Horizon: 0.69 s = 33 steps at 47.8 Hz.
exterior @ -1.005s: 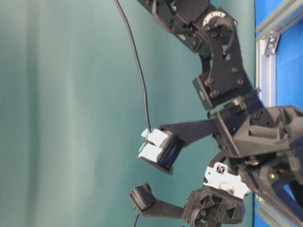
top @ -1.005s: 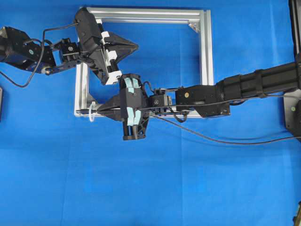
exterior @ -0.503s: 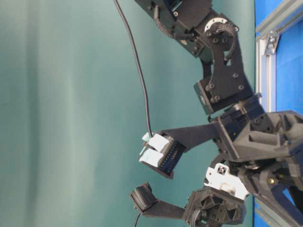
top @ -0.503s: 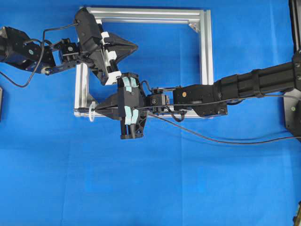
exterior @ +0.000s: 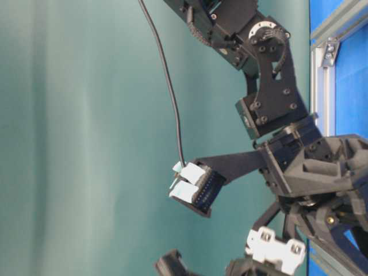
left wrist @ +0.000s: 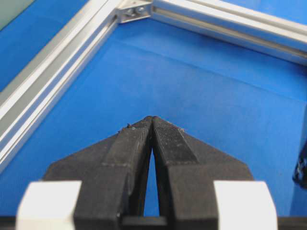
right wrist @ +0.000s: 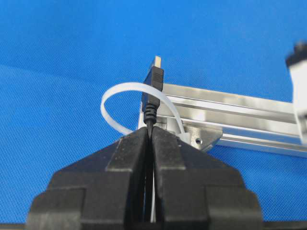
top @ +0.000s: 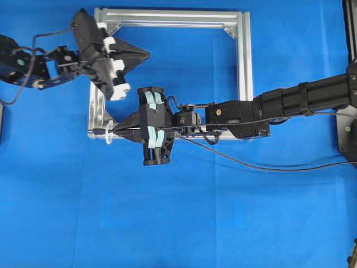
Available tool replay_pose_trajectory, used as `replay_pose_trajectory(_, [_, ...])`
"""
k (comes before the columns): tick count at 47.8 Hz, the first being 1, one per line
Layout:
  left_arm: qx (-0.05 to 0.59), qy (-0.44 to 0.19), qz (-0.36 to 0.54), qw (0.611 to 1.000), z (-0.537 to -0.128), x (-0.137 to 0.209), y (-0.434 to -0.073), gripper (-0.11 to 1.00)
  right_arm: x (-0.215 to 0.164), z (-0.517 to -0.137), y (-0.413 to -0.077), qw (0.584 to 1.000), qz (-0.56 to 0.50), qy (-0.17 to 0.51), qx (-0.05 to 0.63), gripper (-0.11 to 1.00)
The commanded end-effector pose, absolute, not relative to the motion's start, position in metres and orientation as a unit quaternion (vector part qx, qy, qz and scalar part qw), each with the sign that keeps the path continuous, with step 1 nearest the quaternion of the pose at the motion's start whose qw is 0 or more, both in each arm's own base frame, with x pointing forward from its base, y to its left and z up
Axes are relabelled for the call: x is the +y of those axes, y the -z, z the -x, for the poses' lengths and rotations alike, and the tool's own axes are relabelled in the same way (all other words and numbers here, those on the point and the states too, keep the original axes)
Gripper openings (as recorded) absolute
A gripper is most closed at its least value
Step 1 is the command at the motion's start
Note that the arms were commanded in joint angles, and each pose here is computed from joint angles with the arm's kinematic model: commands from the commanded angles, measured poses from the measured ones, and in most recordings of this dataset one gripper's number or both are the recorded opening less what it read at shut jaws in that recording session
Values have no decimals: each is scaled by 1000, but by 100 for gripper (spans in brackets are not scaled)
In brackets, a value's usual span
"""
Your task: Insert the wire through the string loop located on the left side.
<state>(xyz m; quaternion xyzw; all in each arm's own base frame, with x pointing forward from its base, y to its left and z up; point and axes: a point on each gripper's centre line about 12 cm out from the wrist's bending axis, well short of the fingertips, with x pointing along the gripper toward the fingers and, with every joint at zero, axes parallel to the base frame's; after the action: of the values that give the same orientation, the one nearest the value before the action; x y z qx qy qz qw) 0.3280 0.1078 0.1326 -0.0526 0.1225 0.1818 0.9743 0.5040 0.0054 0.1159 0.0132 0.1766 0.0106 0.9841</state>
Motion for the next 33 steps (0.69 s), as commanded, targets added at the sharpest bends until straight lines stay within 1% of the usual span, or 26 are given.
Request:
replay_pose_trajectory(1, [102,-183,48,977,-322,107,-144,0,6,-509,-135,988,-14,-11,153,-1])
replay_pose_trajectory(19, [117,-190,49,974,-270,95,-141,0,6,-509,-134,988,-14,-11,154,-1])
replay_pose_trajectory(33, [118,-225,55,966,-230,101,-140,0,6,-509,-134,988,-14,-11,154,-1])
